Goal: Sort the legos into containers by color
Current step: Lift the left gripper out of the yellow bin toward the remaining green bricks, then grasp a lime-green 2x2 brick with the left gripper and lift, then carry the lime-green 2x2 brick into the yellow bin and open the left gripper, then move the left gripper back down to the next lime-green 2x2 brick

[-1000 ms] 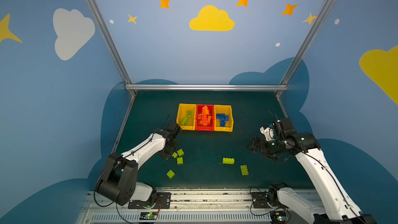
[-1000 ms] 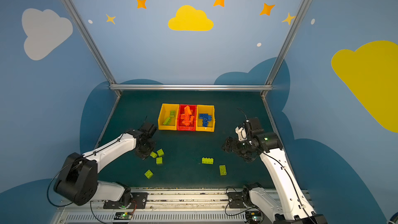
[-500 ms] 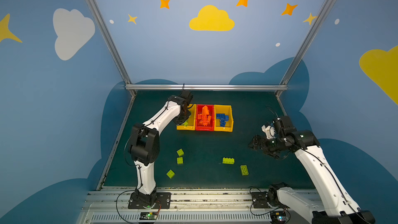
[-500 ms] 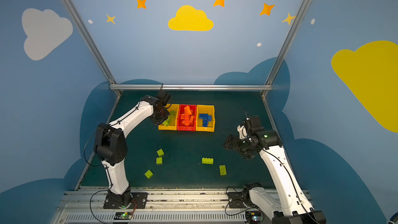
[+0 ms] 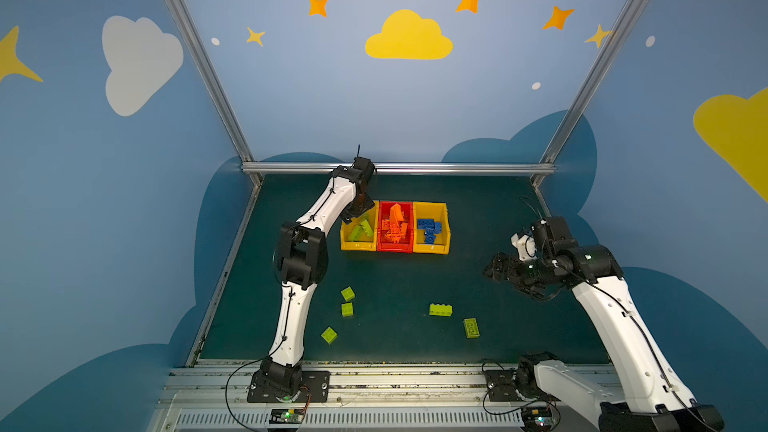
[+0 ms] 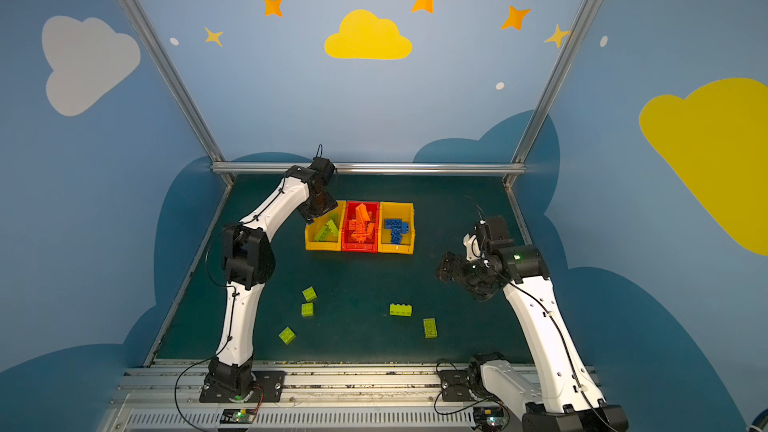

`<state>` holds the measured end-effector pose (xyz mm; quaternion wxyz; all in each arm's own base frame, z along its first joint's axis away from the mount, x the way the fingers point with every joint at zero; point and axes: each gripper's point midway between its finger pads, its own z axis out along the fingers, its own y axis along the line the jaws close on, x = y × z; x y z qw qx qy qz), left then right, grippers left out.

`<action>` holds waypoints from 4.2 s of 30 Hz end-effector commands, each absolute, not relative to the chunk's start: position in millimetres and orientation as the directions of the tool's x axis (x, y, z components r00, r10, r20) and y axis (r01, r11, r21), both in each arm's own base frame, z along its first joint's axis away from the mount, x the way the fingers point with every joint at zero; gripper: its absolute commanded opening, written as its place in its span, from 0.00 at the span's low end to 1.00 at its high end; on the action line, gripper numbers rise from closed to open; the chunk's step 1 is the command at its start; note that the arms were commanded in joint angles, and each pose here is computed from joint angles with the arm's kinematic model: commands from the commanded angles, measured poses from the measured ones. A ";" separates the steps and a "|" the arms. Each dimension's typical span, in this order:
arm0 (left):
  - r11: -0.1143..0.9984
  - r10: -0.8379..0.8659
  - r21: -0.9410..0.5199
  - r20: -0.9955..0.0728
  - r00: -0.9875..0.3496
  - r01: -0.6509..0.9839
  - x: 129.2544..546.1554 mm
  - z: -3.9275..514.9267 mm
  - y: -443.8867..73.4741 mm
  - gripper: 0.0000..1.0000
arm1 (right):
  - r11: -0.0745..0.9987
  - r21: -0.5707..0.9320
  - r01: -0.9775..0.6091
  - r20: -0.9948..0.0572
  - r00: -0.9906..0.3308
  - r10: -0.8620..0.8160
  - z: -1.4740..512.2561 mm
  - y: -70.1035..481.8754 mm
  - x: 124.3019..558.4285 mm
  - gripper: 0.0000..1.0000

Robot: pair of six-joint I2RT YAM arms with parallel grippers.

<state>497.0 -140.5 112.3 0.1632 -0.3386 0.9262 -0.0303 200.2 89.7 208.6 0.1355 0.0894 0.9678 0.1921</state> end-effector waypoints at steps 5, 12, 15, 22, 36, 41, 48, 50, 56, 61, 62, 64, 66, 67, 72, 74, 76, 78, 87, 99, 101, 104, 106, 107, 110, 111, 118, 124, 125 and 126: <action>0.776 -0.629 -0.184 -0.299 -0.718 -0.603 445.2 146.1 -136.5 0.73 | 0.909 0.406 0.096 -0.226 -0.953 0.202 214.4 91.7 200.7 0.92; 0.739 -0.668 -0.127 -0.261 -0.697 -0.661 337.3 124.8 -118.5 0.71 | 0.897 0.438 0.055 -0.215 -0.963 0.164 209.7 99.0 196.2 0.92; 0.705 -0.704 -0.115 -0.229 -0.672 -0.700 293.1 108.8 -114.6 0.71 | 0.891 0.451 0.044 -0.210 -0.966 0.154 206.0 101.5 193.6 0.92; 0.684 -0.725 -0.111 -0.215 -0.654 -0.721 234.1 80.0 -120.6 0.70 | 0.869 0.494 0.046 -0.176 -0.973 0.152 198.8 107.8 179.7 0.92; 0.728 -0.670 0.001 -0.210 -0.712 -0.685 246.1 42.4 -131.8 0.66 | 0.880 0.472 0.056 -0.205 -0.964 0.171 207.7 98.0 159.5 0.92; 0.734 -0.661 0.029 -0.196 -0.724 -0.678 252.6 29.4 -130.9 0.61 | 0.883 0.464 0.066 -0.204 -0.962 0.180 208.8 95.7 157.3 0.92; 0.729 -0.672 0.030 -0.165 -0.722 -0.684 248.7 14.4 -119.8 0.48 | 0.887 0.455 0.080 -0.193 -0.963 0.186 206.4 94.4 158.0 0.92; 0.732 -0.669 0.032 -0.155 -0.727 -0.681 248.9 12.3 -119.5 0.38 | 0.885 0.458 0.083 -0.188 -0.964 0.188 206.4 95.6 160.1 0.92; 0.757 -0.636 0.050 -0.167 -0.753 -0.651 258.6 24.1 -121.1 0.20 | 0.881 0.464 0.096 -0.181 -0.963 0.200 205.9 97.8 169.0 0.92; 0.790 -0.593 0.029 -0.216 -0.775 -0.613 288.0 57.5 -124.3 0.16 | 0.878 0.468 0.103 -0.178 -0.962 0.208 204.6 100.1 179.4 0.92; 0.794 -0.589 0.016 -0.224 -0.776 -0.607 296.6 65.7 -125.1 0.17 | 0.878 0.468 0.102 -0.180 -0.962 0.208 205.1 100.6 182.3 0.92; 0.802 -0.581 -0.007 -0.244 -0.776 -0.598 314.2 81.1 -125.4 0.17 | 0.877 0.469 0.102 -0.182 -0.961 0.209 206.2 101.6 187.5 0.92; 0.806 -0.577 -0.034 -0.267 -0.772 -0.591 334.8 95.6 -125.4 0.17 | 0.877 0.470 0.102 -0.189 -0.959 0.213 208.2 102.1 192.5 0.92; 0.808 -0.575 -0.038 -0.275 -0.771 -0.589 344.4 99.7 -123.5 0.18 | 0.877 0.470 0.104 -0.193 -0.957 0.216 209.0 102.0 195.2 0.92; 0.818 -0.560 -0.051 -0.300 -0.772 -0.573 395.7 112.9 -121.8 0.18 | 0.882 0.457 0.113 -0.202 -0.953 0.227 210.6 99.8 200.8 0.92; 0.822 -0.555 -0.050 -0.302 -0.775 -0.568 413.4 113.7 -121.6 0.18 | 0.885 0.450 0.122 -0.207 -0.949 0.236 210.8 97.6 201.1 0.92; 0.823 -0.554 -0.058 -0.303 -0.775 -0.565 431.8 114.5 -121.6 0.19 | 0.888 0.440 0.132 -0.211 -0.946 0.246 210.7 95.3 200.5 0.92; 0.824 -0.554 -0.068 -0.304 -0.775 -0.562 447.2 114.8 -122.3 0.19 | 0.891 0.431 0.144 -0.214 -0.943 0.256 210.5 92.7 200.3 0.92; 0.821 -0.566 -0.118 -0.298 -0.768 -0.559 507.0 115.4 -120.3 0.24 | 0.887 0.425 0.181 -0.219 -0.930 0.295 215.6 90.0 207.7 0.92; 0.815 -0.579 -0.220 -0.247 -0.777 -0.537 510.0 128.4 -134.3 0.48 | 0.880 0.443 0.169 -0.233 -0.927 0.295 224.7 96.5 229.6 0.92; 0.808 -0.588 -0.227 -0.246 -0.771 -0.543 500.2 132.1 -131.9 0.49 | 0.878 0.448 0.166 -0.232 -0.927 0.294 224.2 97.5 230.1 0.92; 0.797 -0.603 -0.232 -0.248 -0.758 -0.558 477.1 138.7 -124.8 0.48 | 0.876 0.456 0.159 -0.227 -0.931 0.287 222.9 99.3 227.7 0.92; 0.792 -0.609 -0.228 -0.248 -0.753 -0.566 455.7 137.9 -118.8 0.48 | 0.873 0.464 0.153 -0.222 -0.934 0.281 221.3 100.9 224.6 0.92; 0.793 -0.609 -0.219 -0.246 -0.754 -0.569 444.9 135.6 -115.7 0.48 | 0.871 0.468 0.149 -0.217 -0.936 0.277 220.0 101.8 222.4 0.92; 0.793 -0.609 -0.182 -0.229 -0.760 -0.581 403.8 121.9 -104.8 0.47 | 0.865 0.482 0.138 -0.200 -0.944 0.262 215.7 104.8 215.1 0.92; 0.798 -0.603 -0.171 -0.220 -0.767 -0.578 387.8 116.0 -103.5 0.47 | 0.864 0.486 0.131 -0.196 -0.947 0.254 214.2 105.8 212.3 0.92; 0.872 -0.489 -0.096 -0.213 -0.846 -0.480 286.1 85.3 -104.4 0.46 | 0.855 0.510 0.088 -0.184 -0.960 0.209 208.9 109.8 191.6 0.92; 0.923 -0.381 -0.036 -0.240 -0.893 -0.383 229.0 70.9 -113.2 0.45 | 0.845 0.531 0.059 -0.170 -0.970 0.175 204.4 112.3 169.6 0.92; 0.926 -0.373 -0.040 -0.247 -0.894 -0.375 224.0 70.4 -115.4 0.45 | 0.842 0.538 0.053 -0.167 -0.971 0.168 204.7 113.4 166.4 0.92; 0.928 -0.368 -0.042 -0.253 -0.895 -0.370 218.6 69.5 -116.8 0.45 | 0.837 0.545 0.046 -0.167 -0.972 0.162 205.4 114.4 162.9 0.92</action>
